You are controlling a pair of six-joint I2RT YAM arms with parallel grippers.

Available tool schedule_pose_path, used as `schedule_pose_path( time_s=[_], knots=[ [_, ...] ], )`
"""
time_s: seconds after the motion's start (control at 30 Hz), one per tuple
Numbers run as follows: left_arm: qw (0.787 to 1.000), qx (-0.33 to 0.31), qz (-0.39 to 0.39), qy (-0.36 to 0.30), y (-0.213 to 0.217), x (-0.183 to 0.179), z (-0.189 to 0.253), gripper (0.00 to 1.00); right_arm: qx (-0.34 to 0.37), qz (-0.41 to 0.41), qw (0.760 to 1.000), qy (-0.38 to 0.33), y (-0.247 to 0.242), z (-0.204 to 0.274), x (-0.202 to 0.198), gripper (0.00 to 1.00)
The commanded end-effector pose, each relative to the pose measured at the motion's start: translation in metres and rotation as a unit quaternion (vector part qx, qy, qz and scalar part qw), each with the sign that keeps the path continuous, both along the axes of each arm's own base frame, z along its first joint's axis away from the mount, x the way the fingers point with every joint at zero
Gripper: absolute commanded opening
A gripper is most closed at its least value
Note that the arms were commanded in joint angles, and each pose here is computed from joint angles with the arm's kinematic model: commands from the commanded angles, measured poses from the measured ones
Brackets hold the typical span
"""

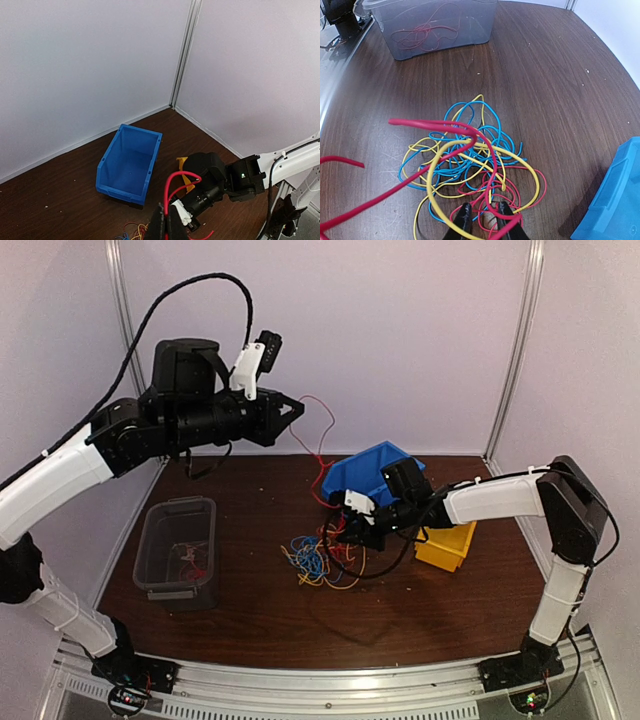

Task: Untangle the cables

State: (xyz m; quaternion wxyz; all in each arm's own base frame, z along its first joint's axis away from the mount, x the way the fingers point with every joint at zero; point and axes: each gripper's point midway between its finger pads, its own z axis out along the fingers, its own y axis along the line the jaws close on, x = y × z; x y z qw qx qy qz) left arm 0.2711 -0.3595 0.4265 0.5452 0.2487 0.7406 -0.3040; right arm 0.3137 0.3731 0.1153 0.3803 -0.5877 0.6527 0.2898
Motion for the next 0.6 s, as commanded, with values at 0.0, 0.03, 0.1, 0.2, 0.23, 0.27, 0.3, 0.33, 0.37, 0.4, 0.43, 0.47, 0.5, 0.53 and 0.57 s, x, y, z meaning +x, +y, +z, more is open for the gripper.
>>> schedule_pose_path(
  time_s=[0.0,0.03,0.1,0.2,0.23,0.27,0.3,0.33,0.37,0.4,0.43,0.47,0.5,0.53,0.57],
  knots=[
    [0.999,-0.022,0.014,-0.03,0.012,-0.003,0.025,0.0,0.0,-0.008,1.0,-0.001,0.0,-0.003,0.001,0.19],
    [0.999,-0.022,0.016,-0.031,0.013,-0.003,0.025,0.0,-0.002,-0.01,1.0,0.0,-0.002,-0.004,0.001,0.19],
    [0.999,-0.02,0.018,-0.032,0.014,-0.002,0.025,0.0,-0.006,-0.013,1.0,0.002,-0.005,-0.005,0.001,0.2],
    [0.999,-0.017,0.017,-0.031,0.013,-0.002,0.023,0.0,-0.009,-0.017,1.0,0.0,-0.009,-0.005,0.0,0.21],
    [0.999,-0.016,0.019,-0.031,0.013,-0.001,0.022,0.0,-0.009,-0.018,1.0,-0.001,-0.01,-0.004,0.0,0.18],
    [0.999,-0.015,0.019,-0.03,0.012,-0.001,0.021,0.0,-0.009,-0.018,1.0,-0.002,-0.011,-0.003,0.0,0.1],
    [0.999,-0.014,0.019,-0.03,0.012,-0.001,0.02,0.0,-0.008,-0.018,1.0,-0.003,-0.011,-0.002,-0.001,0.03],
    [0.999,-0.014,0.019,-0.029,0.012,0.0,0.019,0.0,-0.007,-0.019,1.0,-0.003,-0.012,-0.001,-0.001,0.0],
    [0.999,-0.014,0.021,-0.029,0.012,0.0,0.019,0.0,-0.007,-0.02,1.0,-0.002,-0.013,-0.002,-0.001,0.0],
    [0.999,-0.014,0.023,-0.03,0.014,0.0,0.02,0.0,-0.006,-0.023,1.0,0.0,-0.014,-0.002,-0.001,0.0],
    [0.999,-0.013,0.028,-0.031,0.016,0.0,0.02,0.0,-0.005,-0.026,1.0,0.002,-0.014,-0.002,0.0,0.0],
    [0.999,-0.014,0.033,-0.035,0.018,0.001,0.022,0.0,-0.004,-0.03,1.0,0.007,-0.015,-0.003,0.001,0.0],
    [0.999,-0.014,0.036,-0.038,0.021,0.001,0.025,0.0,-0.003,-0.034,0.999,0.015,-0.015,-0.005,0.003,0.0],
    [0.998,-0.013,0.041,-0.042,0.024,0.001,0.028,0.0,-0.003,-0.037,0.999,0.024,-0.016,-0.008,0.004,0.0],
    [0.998,-0.014,0.044,-0.047,0.027,0.001,0.032,0.0,-0.004,-0.039,0.999,0.034,-0.017,-0.012,0.004,0.0]
  ],
)
